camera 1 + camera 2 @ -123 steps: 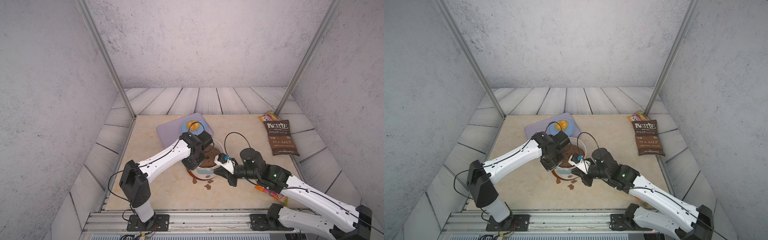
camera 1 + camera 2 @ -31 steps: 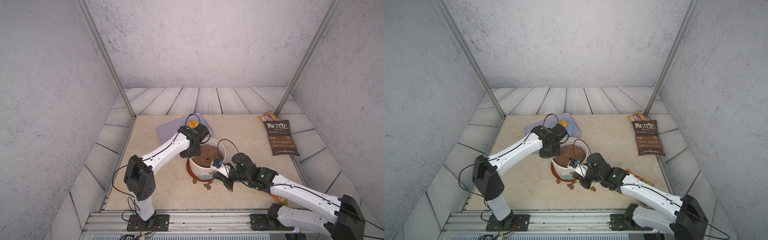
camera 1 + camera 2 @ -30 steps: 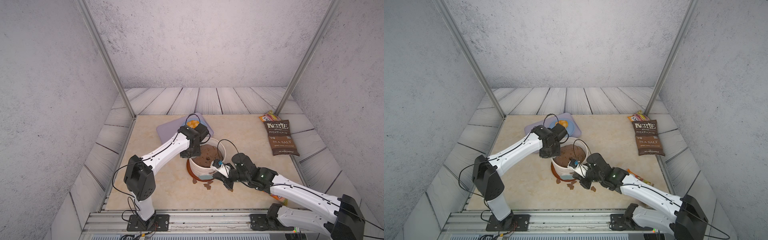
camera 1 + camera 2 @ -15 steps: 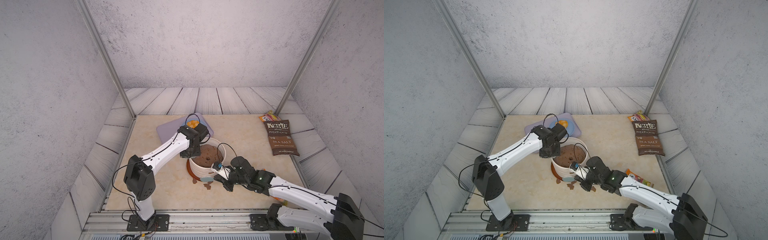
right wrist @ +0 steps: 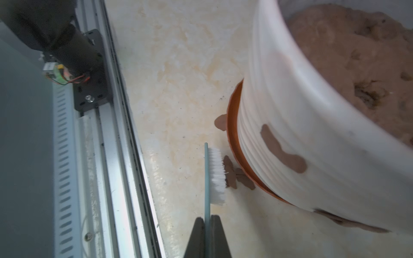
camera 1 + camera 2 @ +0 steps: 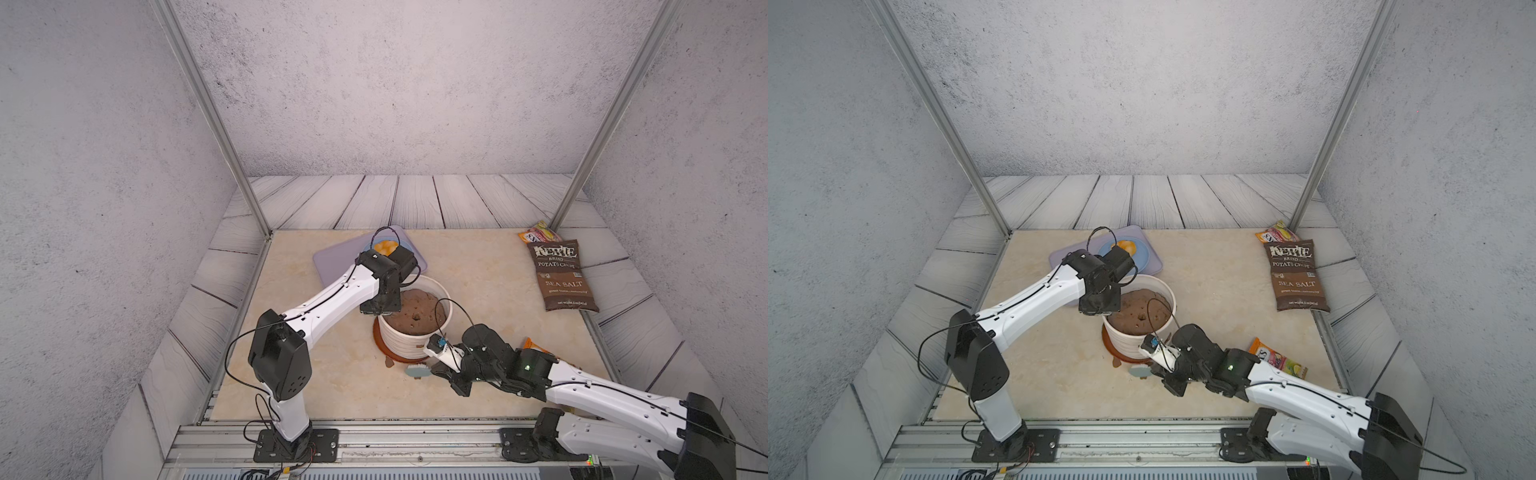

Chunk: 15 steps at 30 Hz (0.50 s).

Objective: Scrub the dried mud off the ceramic pot
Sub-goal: Rotate the pot on the tray.

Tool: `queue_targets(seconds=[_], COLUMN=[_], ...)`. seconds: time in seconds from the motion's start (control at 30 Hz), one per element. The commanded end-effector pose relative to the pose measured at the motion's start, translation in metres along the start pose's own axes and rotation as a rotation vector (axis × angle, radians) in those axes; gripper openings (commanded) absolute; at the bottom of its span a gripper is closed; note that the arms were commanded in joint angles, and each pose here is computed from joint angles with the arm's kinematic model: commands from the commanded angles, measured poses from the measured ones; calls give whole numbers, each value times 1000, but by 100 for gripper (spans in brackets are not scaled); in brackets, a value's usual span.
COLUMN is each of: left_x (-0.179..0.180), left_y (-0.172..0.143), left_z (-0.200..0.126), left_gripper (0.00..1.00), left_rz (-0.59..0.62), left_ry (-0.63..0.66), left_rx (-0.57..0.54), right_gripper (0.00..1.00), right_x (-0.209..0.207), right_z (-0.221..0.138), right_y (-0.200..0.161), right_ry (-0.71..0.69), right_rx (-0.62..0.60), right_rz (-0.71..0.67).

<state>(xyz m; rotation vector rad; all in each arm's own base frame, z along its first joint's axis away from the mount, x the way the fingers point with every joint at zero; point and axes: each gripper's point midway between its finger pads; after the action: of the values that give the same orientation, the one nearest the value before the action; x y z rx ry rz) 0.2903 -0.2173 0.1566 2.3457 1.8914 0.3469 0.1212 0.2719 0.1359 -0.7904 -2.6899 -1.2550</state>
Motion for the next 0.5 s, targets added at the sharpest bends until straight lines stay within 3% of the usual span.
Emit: queue_targets(seconds=[0.0,0.1,0.27,0.47], left_x=[4,3,7,8], left_y=[-7,-5,0,4], left_z=[-1,1,-1,-4], left_gripper=[0,0,0,0], left_rz=[178,234,339,397], left_ry=[48,53,77,83], left_rx=[35,28,14,0], right_gripper=[0,0,0,0], right_x=[29,40,26,29], right_z=[-17,-26,-35,-35], right_y=[2,14,33,63], right_ry=[124,173,68,60], right_rx=[-16,-69,-94,-99], right_rz=[5,-14,-56,-134])
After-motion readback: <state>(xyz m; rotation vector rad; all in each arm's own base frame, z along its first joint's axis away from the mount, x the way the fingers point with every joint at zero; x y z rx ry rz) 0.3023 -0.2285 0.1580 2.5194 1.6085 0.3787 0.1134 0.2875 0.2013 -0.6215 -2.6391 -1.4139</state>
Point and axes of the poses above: each gripper's point midway between its finger pads, its own z axis out along the fingers, its own x axis along the line the jaws close on, y = z × x, and after that the axes turned 12 degrees about z, right-handed
